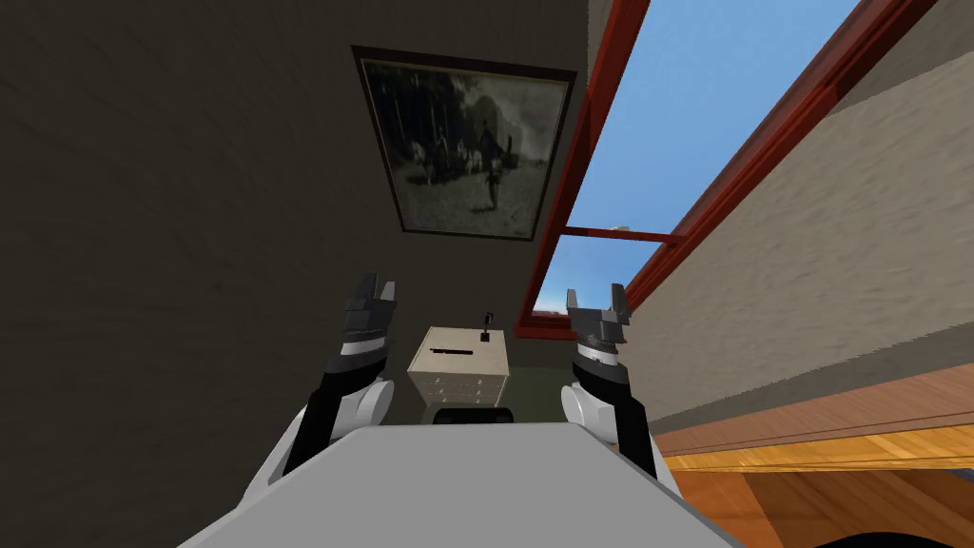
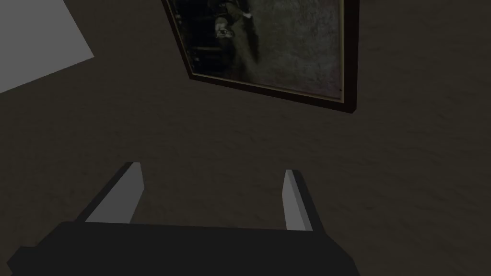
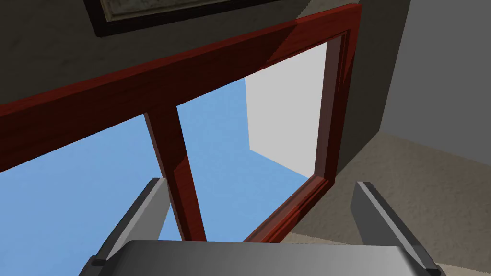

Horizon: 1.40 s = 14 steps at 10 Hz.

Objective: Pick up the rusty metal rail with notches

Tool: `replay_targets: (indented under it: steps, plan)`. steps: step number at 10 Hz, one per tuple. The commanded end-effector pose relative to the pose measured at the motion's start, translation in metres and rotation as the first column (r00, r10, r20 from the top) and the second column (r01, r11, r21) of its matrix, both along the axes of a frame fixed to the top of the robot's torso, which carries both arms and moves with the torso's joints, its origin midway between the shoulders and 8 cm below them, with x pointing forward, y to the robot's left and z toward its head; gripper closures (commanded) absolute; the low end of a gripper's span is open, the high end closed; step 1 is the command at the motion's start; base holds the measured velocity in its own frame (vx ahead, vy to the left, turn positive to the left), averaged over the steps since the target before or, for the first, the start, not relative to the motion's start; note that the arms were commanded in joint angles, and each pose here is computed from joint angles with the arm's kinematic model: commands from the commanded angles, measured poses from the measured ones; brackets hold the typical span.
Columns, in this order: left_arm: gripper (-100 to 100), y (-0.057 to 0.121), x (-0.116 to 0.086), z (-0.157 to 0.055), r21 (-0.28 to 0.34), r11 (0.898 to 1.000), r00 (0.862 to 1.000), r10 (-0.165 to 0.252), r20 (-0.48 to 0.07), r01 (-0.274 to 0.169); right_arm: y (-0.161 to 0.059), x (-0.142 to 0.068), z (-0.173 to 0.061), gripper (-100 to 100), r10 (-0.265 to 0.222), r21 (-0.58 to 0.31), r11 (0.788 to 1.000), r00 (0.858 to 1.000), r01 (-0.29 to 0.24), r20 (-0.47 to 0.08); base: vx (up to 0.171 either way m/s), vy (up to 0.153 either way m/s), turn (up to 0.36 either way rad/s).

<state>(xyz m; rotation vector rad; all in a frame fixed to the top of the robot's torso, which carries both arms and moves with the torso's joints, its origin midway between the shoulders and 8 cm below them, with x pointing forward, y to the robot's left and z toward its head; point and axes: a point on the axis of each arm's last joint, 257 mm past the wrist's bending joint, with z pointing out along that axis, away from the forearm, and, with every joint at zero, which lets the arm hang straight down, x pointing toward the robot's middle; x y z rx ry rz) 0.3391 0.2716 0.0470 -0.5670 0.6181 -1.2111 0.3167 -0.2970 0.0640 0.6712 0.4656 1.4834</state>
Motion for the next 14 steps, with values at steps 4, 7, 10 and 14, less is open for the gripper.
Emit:
replay_targets:
  steps: [4,7,10,14]
  plan:
    - [-100,0.001,0.026,-0.029,0.045,0.999,0.995,-0.024,-0.1,0.029,0.0,0.0,0.0,0,0.0,0.0,1.0,1.0,0.0,0.0,-0.052,-0.004,-0.174]
    - [-100,0.01,0.051,-0.066,0.048,0.998,0.977,-0.028,-0.211,0.039,0.0,0.0,0.0,0,0.0,0.0,1.0,1.0,0.0,0.0,-0.079,-0.01,-0.258]
    - [-100,0.021,0.071,-0.1,0.037,0.999,0.951,-0.025,-0.308,0.039,0.0,0.0,0.0,0,0.0,0.0,1.0,1.0,0.0,0.0,-0.065,-0.016,-0.22]
    - [-100,0.046,0.096,-0.164,0.003,1.0,0.881,-0.019,-0.473,0.023,0.0,0.0,0.0,0,0.0,0.0,1.0,1.0,0.0,0.0,-0.074,-0.018,-0.249]
